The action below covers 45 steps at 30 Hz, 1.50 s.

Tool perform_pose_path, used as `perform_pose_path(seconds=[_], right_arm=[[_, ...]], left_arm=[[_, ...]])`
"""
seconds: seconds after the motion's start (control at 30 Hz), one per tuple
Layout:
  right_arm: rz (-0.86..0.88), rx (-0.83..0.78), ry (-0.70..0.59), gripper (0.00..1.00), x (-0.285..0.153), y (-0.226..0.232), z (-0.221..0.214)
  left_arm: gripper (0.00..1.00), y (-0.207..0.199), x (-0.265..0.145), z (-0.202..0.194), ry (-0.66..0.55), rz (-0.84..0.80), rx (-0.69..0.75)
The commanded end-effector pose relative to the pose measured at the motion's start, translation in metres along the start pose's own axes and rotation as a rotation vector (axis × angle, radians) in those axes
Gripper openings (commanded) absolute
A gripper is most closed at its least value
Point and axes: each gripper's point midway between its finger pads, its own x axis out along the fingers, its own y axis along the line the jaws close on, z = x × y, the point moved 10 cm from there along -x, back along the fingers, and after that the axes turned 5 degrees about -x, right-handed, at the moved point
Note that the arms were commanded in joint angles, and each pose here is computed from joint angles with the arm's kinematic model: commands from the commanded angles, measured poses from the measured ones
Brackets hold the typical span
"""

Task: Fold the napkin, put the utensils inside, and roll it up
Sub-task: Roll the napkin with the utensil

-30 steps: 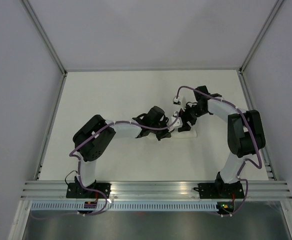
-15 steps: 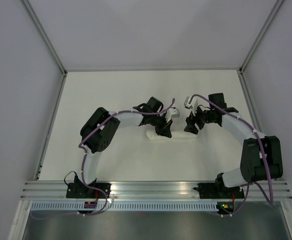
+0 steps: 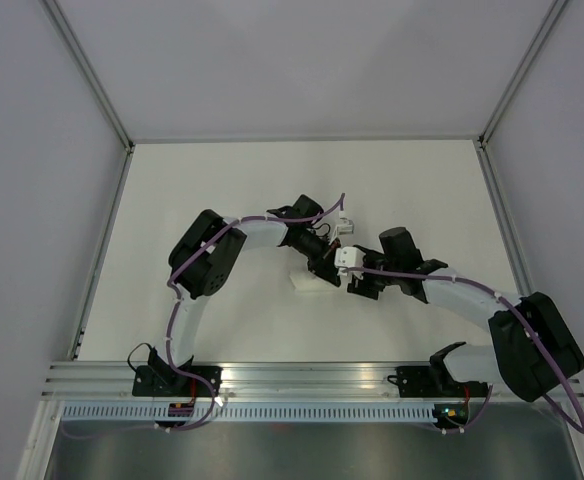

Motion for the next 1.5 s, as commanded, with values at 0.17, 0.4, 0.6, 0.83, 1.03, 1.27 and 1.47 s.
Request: perform_pose_path(seconds=[0.17, 0.4, 0.6, 0.83, 1.03, 1.27, 1.47], right_arm=[[-0.039, -0.093, 0.006, 0.63, 0.013, -0.002, 0.002], [0.037, -0.079, 0.021, 0.57, 0.014, 0.006, -0.002], [0.082, -0.061, 0.045, 0.53, 0.019, 0.012, -0.009], [0.124, -0.033, 0.08, 0.25, 0.021, 0.012, -0.01], [0.158, -0.007, 0.1, 0.14, 0.021, 0.011, -0.012], [0.238, 0.042, 0.109, 0.1, 0.022, 0.006, -0.014], [0.3, 0.073, 0.125, 0.1, 0.022, -0.002, -0.016]], left_arm=[[0.02, 0.015, 0.009, -0.063, 0.213, 0.08, -0.236], [0.04, 0.015, 0.004, -0.054, 0.198, 0.094, -0.219], [0.08, 0.016, 0.004, -0.05, 0.195, 0.106, -0.211], [0.4, 0.015, -0.002, -0.043, 0.164, 0.146, -0.193], [0.53, 0.008, -0.021, -0.024, -0.001, 0.143, -0.147], [0.56, 0.002, -0.05, -0.012, -0.152, 0.222, -0.149], [0.57, -0.007, -0.09, -0.004, -0.383, 0.293, -0.138]])
